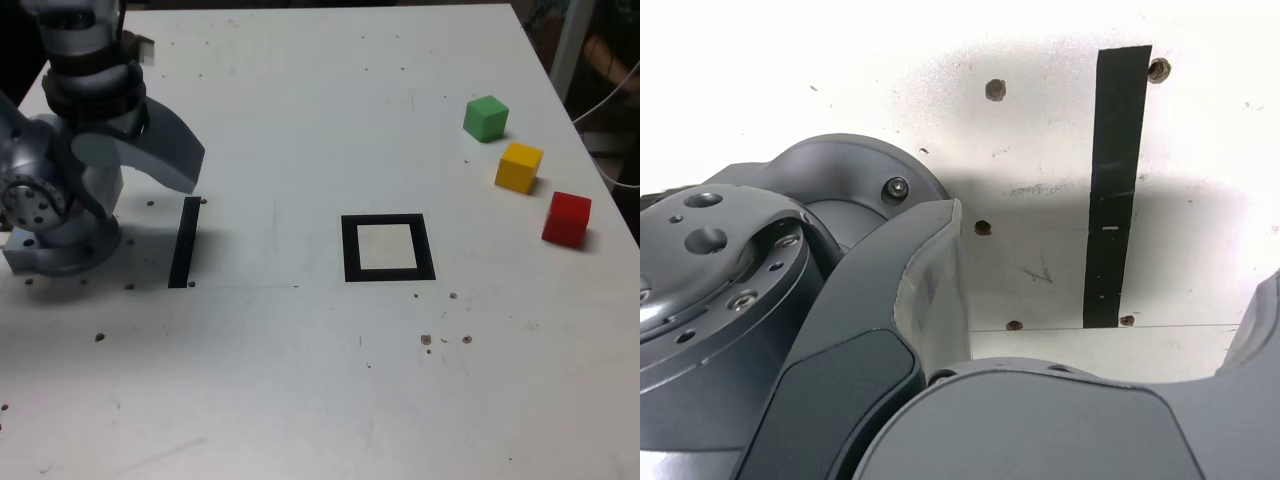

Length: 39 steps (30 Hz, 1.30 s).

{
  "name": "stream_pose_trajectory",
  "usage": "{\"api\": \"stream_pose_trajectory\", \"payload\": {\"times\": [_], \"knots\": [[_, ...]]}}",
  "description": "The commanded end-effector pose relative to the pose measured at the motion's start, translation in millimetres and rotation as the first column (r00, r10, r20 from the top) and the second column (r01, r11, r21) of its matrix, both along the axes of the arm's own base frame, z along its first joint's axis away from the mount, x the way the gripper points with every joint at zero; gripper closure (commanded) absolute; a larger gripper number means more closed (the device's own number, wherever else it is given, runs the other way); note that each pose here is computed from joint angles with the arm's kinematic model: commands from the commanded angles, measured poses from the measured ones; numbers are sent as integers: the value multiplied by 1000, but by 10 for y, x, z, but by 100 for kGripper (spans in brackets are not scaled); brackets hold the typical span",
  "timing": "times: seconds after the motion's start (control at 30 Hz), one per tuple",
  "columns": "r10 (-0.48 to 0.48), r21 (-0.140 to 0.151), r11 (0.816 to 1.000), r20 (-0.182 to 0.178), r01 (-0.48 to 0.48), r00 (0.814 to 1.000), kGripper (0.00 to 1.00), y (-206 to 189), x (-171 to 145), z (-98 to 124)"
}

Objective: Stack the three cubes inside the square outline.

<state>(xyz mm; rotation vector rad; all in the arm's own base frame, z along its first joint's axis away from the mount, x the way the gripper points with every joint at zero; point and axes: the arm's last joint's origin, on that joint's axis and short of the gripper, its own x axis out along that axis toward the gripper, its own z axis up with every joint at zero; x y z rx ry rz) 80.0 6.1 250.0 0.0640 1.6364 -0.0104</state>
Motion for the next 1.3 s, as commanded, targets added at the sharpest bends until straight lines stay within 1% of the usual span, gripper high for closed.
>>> {"api": "stream_pose_trajectory", "payload": {"times": [0.0,0.07,0.17,0.23,0.27,0.33,0.43,0.6,0.73,0.87,1.03,1.17,1.27], "knots": [[19,-4,1000,10,-19,1000,0,3,16,16],[34,-23,999,33,-33,999,1,-5,90,33],[44,-68,997,68,-39,997,1,-36,296,104],[31,-84,996,90,-23,995,1,-60,490,207],[24,-84,996,99,-16,995,1,-70,595,272],[10,-76,997,107,-2,994,1,-87,846,427],[-3,-57,998,101,9,995,1,-102,1147,592],[-27,-34,999,92,30,995,0,-129,1615,779],[-56,-16,998,100,58,993,1,-180,2010,895],[-77,15,997,117,75,990,1,-233,2404,956],[-107,39,994,132,103,986,1,-257,2840,973],[-161,59,986,132,155,978,1,-281,3221,949],[-205,66,978,137,197,969,1,-300,3507,912]]}}
